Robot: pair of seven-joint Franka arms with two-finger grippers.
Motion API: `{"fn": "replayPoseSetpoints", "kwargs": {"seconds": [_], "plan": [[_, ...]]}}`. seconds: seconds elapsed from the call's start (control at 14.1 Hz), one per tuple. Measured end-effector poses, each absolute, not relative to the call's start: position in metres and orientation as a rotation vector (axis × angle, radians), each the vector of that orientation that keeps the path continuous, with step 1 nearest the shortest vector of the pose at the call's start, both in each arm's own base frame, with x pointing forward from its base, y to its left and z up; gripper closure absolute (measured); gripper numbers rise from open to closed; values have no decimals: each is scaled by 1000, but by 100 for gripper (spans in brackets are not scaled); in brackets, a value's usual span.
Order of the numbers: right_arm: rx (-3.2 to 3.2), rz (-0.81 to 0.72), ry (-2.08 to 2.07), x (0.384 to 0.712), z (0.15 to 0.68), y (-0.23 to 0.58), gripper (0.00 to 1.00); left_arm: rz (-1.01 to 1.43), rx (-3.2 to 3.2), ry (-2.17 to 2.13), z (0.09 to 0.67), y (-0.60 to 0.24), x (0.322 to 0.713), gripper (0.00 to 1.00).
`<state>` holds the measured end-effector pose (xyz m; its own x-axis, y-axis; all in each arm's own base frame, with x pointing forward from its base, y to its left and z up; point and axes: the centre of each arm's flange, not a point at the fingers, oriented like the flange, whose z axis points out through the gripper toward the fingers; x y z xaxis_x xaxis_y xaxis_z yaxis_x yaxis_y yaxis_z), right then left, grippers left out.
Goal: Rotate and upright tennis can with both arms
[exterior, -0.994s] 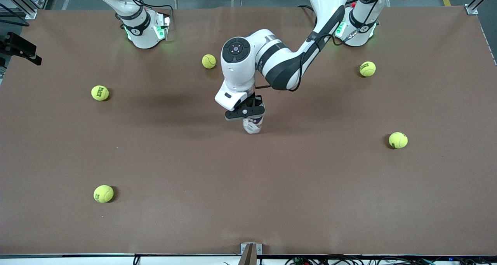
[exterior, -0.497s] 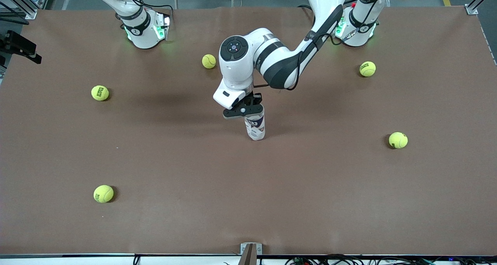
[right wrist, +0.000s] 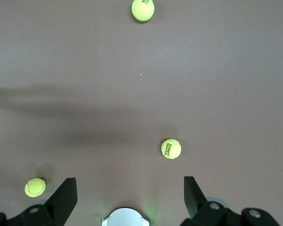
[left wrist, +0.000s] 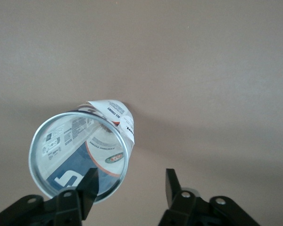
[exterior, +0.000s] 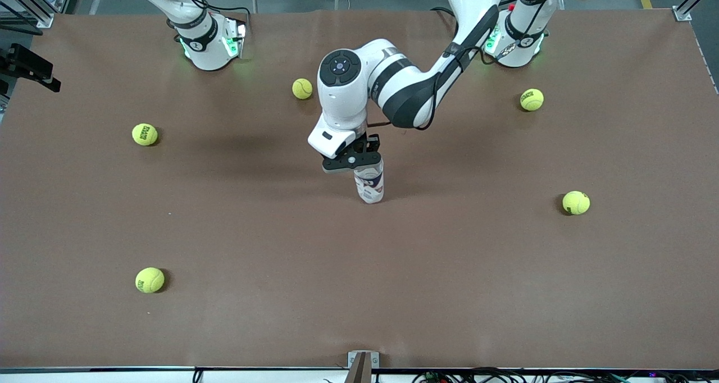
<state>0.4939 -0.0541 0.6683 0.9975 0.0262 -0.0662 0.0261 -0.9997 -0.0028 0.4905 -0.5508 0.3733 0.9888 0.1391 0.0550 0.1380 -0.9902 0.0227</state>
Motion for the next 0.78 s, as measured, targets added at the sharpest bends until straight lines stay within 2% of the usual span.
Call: {"fn": "replayPoseSetpoints", "kwargs": {"seconds": [0.21,0.28,0.57,0.78], "plan": [[-3138,100,-41,494,668,-54,0,115,3097,231,389,-546,496,27],[-3138,99,-41,494,669,-54,0,124,3091,238,394,-544,498,23],[-3138,97,-41,494,669,-54,0,161,3067,271,418,-531,508,19],[-3138,97,-42,494,669,-54,0,234,3023,320,464,-498,532,15]]}}
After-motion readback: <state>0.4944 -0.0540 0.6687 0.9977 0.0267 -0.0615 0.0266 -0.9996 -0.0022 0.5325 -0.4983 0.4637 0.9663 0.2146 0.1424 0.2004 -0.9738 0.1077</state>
